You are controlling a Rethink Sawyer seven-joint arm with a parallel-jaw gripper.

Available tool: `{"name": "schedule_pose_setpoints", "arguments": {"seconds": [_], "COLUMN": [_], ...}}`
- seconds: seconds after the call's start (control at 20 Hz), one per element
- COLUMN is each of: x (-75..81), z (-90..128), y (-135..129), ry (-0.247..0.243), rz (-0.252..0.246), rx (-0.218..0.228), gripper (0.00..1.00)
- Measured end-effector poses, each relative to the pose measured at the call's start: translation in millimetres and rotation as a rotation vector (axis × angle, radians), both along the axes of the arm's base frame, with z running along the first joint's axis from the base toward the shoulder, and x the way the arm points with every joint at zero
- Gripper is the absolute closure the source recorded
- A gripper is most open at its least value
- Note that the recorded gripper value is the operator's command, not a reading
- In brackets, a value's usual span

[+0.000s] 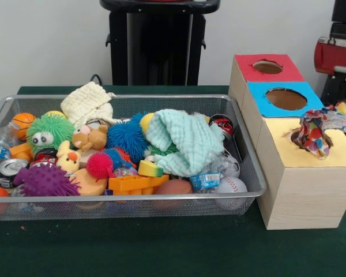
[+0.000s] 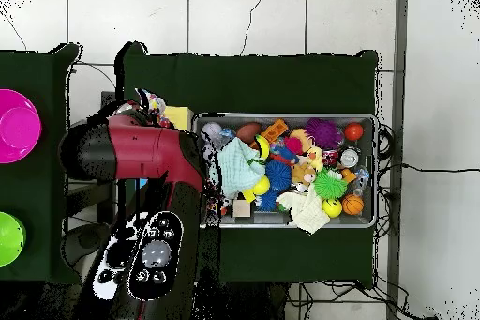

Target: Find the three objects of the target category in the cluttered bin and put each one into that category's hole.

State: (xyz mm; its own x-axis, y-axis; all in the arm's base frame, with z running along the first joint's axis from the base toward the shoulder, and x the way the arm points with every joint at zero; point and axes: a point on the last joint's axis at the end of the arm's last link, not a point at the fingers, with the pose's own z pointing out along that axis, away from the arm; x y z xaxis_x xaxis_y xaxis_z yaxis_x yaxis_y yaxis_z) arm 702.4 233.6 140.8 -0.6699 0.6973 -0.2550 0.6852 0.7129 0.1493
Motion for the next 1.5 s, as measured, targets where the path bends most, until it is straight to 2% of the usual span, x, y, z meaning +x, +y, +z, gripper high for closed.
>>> {"name": "schedule_pose_setpoints", "arguments": {"seconds": [0.5,0.95,1.2,1.5], "x": [-2.0,-11.7,-17.9,-26.9], "z": [9,24,20,11], "y": [12,27,27,22], "ry": [-0.001,0.036,0.047,0.062], "rz": [-0.008,-0.005,-0.002,0.027], "rx": [0.023,0.047,0.04,0.003], "gripper": [1.0,1.0,1.0,1.0]}}
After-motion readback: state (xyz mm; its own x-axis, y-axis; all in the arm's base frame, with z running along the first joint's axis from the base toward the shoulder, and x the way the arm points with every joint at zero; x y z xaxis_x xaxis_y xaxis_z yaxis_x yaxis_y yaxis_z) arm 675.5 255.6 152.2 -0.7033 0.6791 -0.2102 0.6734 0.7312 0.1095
